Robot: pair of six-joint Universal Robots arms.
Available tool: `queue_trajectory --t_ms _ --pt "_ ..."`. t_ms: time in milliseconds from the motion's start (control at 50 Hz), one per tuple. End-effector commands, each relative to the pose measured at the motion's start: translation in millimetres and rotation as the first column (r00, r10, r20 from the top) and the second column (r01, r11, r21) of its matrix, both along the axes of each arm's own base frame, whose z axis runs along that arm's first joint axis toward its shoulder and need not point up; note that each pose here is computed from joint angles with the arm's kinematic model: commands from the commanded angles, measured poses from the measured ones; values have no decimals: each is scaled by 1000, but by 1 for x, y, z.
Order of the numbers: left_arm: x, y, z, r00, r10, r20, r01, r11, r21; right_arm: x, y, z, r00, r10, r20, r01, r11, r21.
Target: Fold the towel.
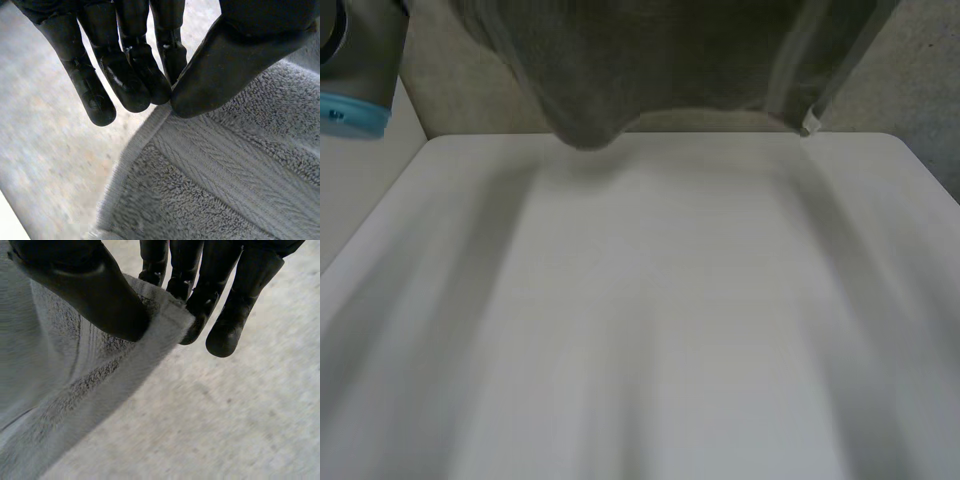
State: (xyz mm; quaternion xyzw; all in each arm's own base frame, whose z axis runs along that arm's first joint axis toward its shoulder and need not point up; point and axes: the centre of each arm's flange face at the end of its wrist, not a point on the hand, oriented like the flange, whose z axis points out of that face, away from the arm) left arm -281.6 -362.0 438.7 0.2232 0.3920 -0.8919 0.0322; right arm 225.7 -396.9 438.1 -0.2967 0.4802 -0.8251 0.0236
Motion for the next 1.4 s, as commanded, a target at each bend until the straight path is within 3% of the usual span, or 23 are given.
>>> queue_trajectory --t_ms 20,100,140,200,240,300,360,480,640,720,840,1060,1220,1400 --pt "21 -17 -99 993 35 111 -66 954 293 7 -3 -67 985 83 -152 -44 970 241" --pt "32 -21 -147 988 42 149 -99 909 404 10 -3 -112 964 148 -223 -59 930 362" --pt "35 -17 -199 982 25 187 -117 858 501 10 1 -165 935 205 -289 -46 879 475" --pt "35 -14 -227 977 15 210 -129 832 540 10 4 -187 916 226 -332 -30 862 506" --pt "37 -7 -263 972 2 236 -144 800 582 8 11 -226 879 263 -398 -7 841 541" --pt "37 1 -276 970 -6 244 -146 788 598 4 17 -243 869 274 -411 7 825 565" --pt "37 4 -276 970 -8 244 -145 786 601 1 20 -245 873 273 -403 11 816 578" --pt "43 19 -230 978 18 207 -129 835 536 -12 42 -199 905 225 -361 8 840 543" --pt "54 73 -165 984 29 173 -100 905 414 -34 81 -148 929 191 -318 -10 871 492" --pt "59 106 -141 987 -4 158 -52 936 348 -42 109 -116 934 158 -319 -10 908 420" --pt "60 122 -146 982 -66 178 -1 935 354 -56 111 -108 941 109 -320 30 916 399" --pt "54 103 -194 971 -105 213 -12 874 485 -64 79 -138 942 115 -315 53 877 478" --pt "34 42 -240 965 -132 229 -17 833 553 -67 20 -189 943 118 -311 82 824 561" --pt "14 -13 -277 962 -145 232 -11 826 563 -34 -8 -234 925 129 -357 113 803 585"
